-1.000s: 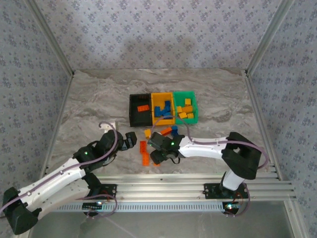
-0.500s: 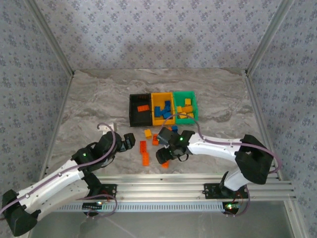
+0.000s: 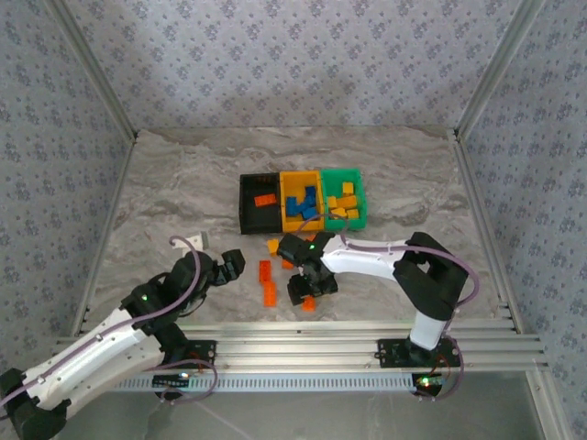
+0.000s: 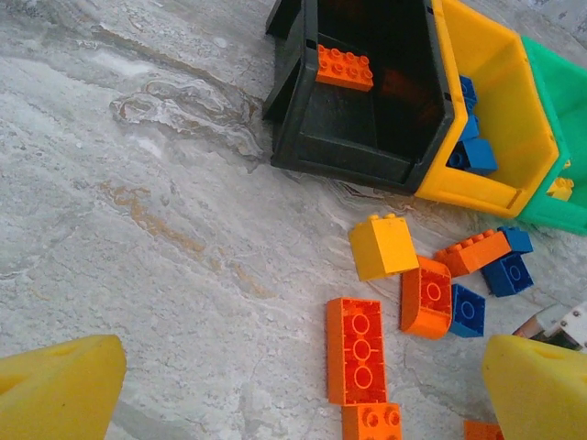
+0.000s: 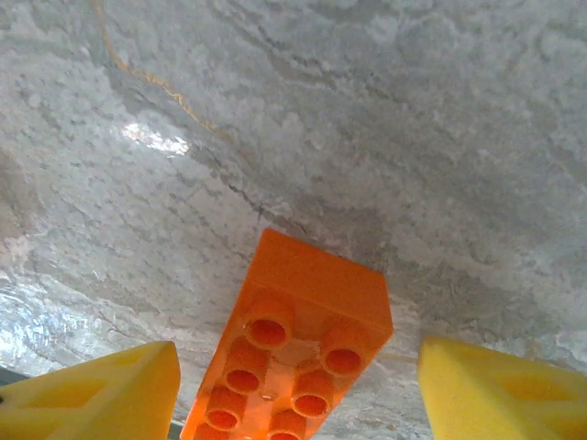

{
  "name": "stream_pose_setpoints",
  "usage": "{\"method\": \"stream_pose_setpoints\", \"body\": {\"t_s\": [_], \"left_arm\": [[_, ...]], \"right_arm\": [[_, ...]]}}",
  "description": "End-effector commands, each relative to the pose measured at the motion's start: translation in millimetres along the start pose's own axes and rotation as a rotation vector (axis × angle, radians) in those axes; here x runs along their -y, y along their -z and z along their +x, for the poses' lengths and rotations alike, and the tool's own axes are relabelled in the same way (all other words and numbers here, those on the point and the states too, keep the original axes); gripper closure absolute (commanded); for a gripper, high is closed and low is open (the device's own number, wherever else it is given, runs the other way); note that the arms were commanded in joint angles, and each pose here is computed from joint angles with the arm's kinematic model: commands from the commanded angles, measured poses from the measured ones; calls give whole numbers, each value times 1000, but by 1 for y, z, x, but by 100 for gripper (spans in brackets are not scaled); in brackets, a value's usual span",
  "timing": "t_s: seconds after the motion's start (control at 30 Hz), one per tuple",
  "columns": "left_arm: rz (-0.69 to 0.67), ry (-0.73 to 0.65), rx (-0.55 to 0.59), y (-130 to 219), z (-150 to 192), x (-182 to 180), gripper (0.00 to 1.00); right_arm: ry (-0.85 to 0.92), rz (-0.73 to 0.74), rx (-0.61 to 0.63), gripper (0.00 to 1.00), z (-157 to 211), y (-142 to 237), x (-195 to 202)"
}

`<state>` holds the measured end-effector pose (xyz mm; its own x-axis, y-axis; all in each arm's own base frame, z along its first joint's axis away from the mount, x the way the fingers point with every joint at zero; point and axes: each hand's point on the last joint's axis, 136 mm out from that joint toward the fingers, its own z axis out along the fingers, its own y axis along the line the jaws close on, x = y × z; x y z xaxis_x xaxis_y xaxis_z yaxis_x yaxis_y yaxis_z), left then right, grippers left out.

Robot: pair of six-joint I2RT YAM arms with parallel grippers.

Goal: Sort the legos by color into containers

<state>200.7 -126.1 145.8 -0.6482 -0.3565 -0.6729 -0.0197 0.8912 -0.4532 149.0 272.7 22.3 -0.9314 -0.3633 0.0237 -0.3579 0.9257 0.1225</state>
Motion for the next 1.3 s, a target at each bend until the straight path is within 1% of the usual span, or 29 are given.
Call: {"method": "stream_pose_setpoints", "body": {"t_s": [0.0,0.13,0.23,0.3,0.37,0.43,0.53,0.57,0.6,0.7,0.77,0.9,1.03,1.07,1.17,1.27], "left_arm": [[4,1,-10,0,2,1,1],[0,-7,-16,1,0,4,0],[-7,-20,-19,1,-2,6,1],[-8,-32,-26,0,-2,8,1],[-5,-43,-33,-1,-2,10,0],[-5,-50,-39,-1,-2,12,1],[-8,-49,-50,-3,0,12,0],[-11,-49,-55,-4,1,12,1],[-15,-50,-62,-5,3,11,0],[-25,-54,-86,-7,6,11,1],[-28,-61,-99,-8,9,11,0],[-31,-80,-125,-10,15,10,1],[-26,-101,-149,-13,19,12,1],[-20,-110,-156,-14,20,14,1],[-2,-133,-187,-16,24,21,1],[27,-162,-233,-20,31,29,1]], "right_arm": [[-7,74,-53,36,11,-4,14],[-1,52,-13,49,7,-1,13],[44,26,61,58,-2,9,10],[54,5,128,63,-12,22,8],[60,-20,202,66,-26,40,6],[58,-49,293,67,-48,63,5],[44,-111,446,67,-94,103,0],[39,-139,508,67,-115,121,-4],[34,-152,555,67,-133,131,-6],[43,-175,662,66,-184,152,-14],[56,-191,703,65,-212,159,-22],[62,-206,738,64,-261,155,-35],[61,-199,746,62,-293,145,-41],[67,-200,750,59,-299,144,-43],[71,-200,767,42,-310,147,-47],[63,-214,796,34,-314,161,-48]]}}
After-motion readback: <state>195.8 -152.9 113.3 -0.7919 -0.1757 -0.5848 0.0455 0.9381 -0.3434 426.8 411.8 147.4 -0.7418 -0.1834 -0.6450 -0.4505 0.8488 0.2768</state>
